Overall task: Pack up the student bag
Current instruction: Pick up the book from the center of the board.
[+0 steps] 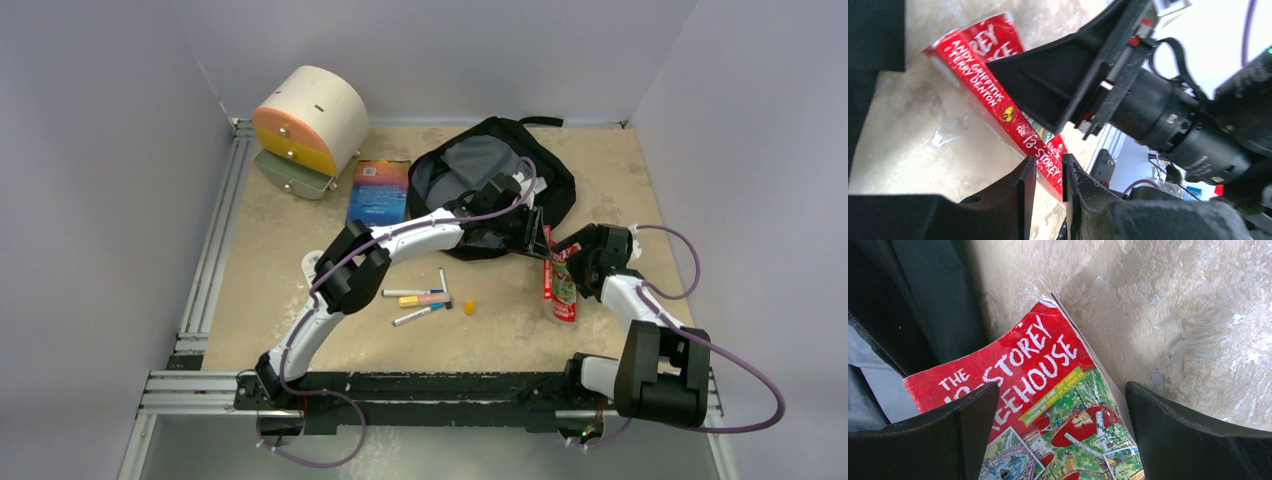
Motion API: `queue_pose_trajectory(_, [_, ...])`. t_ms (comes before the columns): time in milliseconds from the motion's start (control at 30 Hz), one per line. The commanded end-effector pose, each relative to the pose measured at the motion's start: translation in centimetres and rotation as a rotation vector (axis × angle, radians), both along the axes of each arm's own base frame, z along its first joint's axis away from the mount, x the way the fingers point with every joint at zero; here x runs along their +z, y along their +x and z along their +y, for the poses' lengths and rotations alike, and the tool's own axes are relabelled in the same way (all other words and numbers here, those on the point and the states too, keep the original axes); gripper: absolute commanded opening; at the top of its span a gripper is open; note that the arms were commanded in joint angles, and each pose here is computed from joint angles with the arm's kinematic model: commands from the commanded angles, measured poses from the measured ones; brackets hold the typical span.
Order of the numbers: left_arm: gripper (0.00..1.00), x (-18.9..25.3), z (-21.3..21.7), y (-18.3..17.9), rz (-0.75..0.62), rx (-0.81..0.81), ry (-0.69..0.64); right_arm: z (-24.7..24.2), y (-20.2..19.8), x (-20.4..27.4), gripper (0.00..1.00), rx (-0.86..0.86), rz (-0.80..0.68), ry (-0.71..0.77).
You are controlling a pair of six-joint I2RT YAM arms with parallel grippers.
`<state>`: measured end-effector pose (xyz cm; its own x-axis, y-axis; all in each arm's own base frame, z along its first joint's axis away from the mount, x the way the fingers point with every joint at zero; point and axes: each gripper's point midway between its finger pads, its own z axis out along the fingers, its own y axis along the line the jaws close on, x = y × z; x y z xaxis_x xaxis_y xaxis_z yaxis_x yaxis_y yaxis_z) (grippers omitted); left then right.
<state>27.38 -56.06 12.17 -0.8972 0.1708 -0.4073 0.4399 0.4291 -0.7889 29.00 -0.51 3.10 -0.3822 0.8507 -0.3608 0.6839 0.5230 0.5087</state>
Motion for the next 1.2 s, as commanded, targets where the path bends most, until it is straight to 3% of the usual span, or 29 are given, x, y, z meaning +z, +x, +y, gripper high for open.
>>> queue_pose_trajectory(0, [0.23,7.0,-3.3,-3.2,-0.072,-0.118,-0.22,4.9,-4.9,-3.6,0.98,0.081,0.198,0.224])
queue_pose_trajectory(667, [0.24,1.6,-1.2,-2.1,-0.07,-0.073,-0.138,7.4,-3.2,-0.1,0.98,0.141,0.08,0.371])
queue_pose_trajectory(967, [0.3,4.3,1.5,0.1,-0.194,0.002,-0.085,5.4,-3.2,-0.4,0.98,0.094,0.099,0.254])
queue_pose_trajectory(1167, [0.4,5.1,7.1,2.2,-0.236,0.113,0.034,2.9,-1.5,2.9,0.98,0.09,-0.017,0.084])
